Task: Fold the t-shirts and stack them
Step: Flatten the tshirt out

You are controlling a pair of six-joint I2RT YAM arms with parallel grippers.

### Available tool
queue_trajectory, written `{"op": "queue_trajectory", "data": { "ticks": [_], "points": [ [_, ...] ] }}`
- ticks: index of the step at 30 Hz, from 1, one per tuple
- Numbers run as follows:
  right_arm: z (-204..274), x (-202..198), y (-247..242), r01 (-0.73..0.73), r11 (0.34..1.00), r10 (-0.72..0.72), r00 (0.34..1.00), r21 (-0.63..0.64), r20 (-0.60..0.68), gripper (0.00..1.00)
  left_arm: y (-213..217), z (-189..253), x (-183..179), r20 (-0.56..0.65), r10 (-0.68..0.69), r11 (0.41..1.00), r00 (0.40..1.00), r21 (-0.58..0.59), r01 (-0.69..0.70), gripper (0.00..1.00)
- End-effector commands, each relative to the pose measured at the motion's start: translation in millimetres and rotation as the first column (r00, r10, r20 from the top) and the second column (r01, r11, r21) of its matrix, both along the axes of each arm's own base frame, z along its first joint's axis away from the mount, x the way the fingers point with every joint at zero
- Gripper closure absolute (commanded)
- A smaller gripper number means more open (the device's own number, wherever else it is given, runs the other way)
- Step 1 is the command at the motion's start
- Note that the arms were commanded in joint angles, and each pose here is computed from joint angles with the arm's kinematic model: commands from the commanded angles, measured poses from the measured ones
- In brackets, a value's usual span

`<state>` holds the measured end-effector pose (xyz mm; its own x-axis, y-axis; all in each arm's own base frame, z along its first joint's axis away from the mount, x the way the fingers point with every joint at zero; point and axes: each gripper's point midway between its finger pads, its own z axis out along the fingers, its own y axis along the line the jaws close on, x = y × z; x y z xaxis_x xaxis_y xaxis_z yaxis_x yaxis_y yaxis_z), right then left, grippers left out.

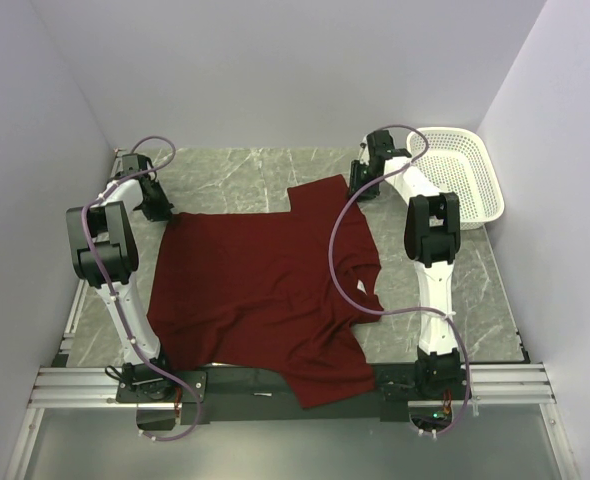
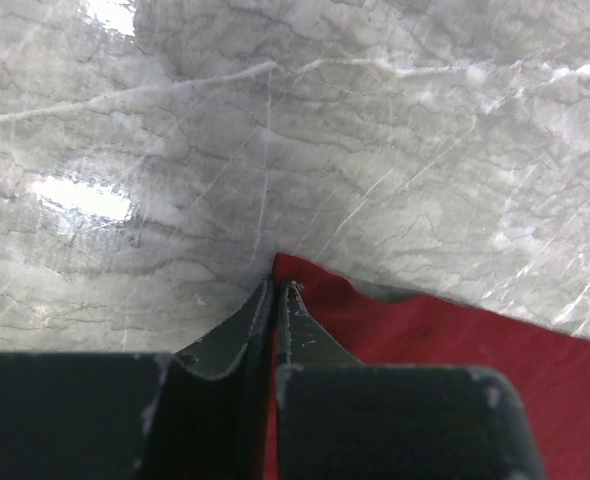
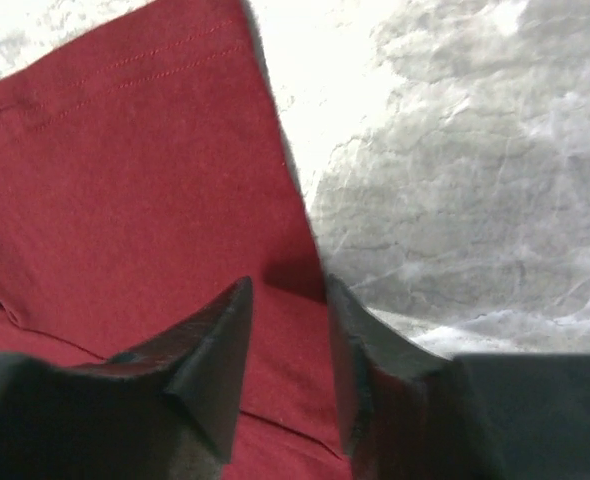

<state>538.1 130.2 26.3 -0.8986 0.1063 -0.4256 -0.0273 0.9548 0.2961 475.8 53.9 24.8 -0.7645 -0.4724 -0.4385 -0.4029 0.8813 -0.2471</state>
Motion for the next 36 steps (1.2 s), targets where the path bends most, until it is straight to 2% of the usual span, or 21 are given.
{"op": "queue_trajectory", "data": {
  "ticks": [1, 3, 6, 7, 10, 18, 23, 27, 34, 35, 36],
  "points": [
    [5, -17, 6, -0.05, 0.999, 0.051, 0.998, 0.006, -0.041, 0.6, -9, 3, -6, -0.016, -0.022, 0.999, 1.0, -0.023, 0.022, 0.93],
    [7, -21, 5, -0.064, 0.998, 0.064, 0.997, 0.006, -0.051, 0.65, -11, 5, -5, -0.01, -0.026, 0.999, 1.0, -0.03, 0.026, 0.93],
    [7, -21, 5, -0.08, 0.997, 0.079, 0.995, -0.003, -0.059, 0.82, -13, 7, -1, 0.002, -0.027, 0.999, 1.0, -0.041, 0.027, 0.94],
    [1, -23, 3, -0.08, 0.997, 0.08, 0.993, -0.001, -0.083, 0.9, -12, 9, 1, 0.006, -0.023, 0.999, 1.0, -0.044, 0.024, 0.94],
    [12, -7, 8, -0.088, 0.996, 0.089, 0.995, 0.021, -0.047, 1.0, -12, 12, 10, 0.018, -0.018, 0.999, 1.0, -0.05, 0.019, 0.97],
    [56, 56, -13, -0.001, 0.999, 0.006, 0.987, -0.035, 0.163, 1.0, -2, 15, 57, 0.065, 0.038, 0.996, 0.997, -0.089, -0.032, 0.99],
    [81, 87, -16, 0.043, 0.998, -0.028, 0.951, -0.043, 0.308, 1.0, -7, 43, 95, 0.196, 0.073, 0.986, 0.978, -0.159, -0.042, 0.99],
    [98, 104, -18, 0.063, 0.996, -0.035, 0.921, -0.06, 0.388, 1.0, -6, 58, 110, 0.235, 0.113, 0.98, 0.965, -0.186, -0.069, 0.99],
    [111, 120, -21, 0.09, 0.991, -0.032, 0.883, -0.101, 0.468, 1.0, 10, 69, 114, 0.268, 0.169, 0.979, 0.948, -0.155, -0.13, 0.99],
    [114, 121, -21, 0.096, 0.99, -0.036, 0.879, -0.102, 0.475, 0.99, 9, 69, 113, 0.268, 0.168, 0.979, 0.949, -0.159, -0.128, 0.99],
    [115, 121, -20, 0.1, 0.989, -0.037, 0.878, -0.106, 0.477, 0.88, 7, 69, 114, 0.266, 0.158, 0.978, 0.951, -0.172, -0.115, 0.99]
  ]
}}
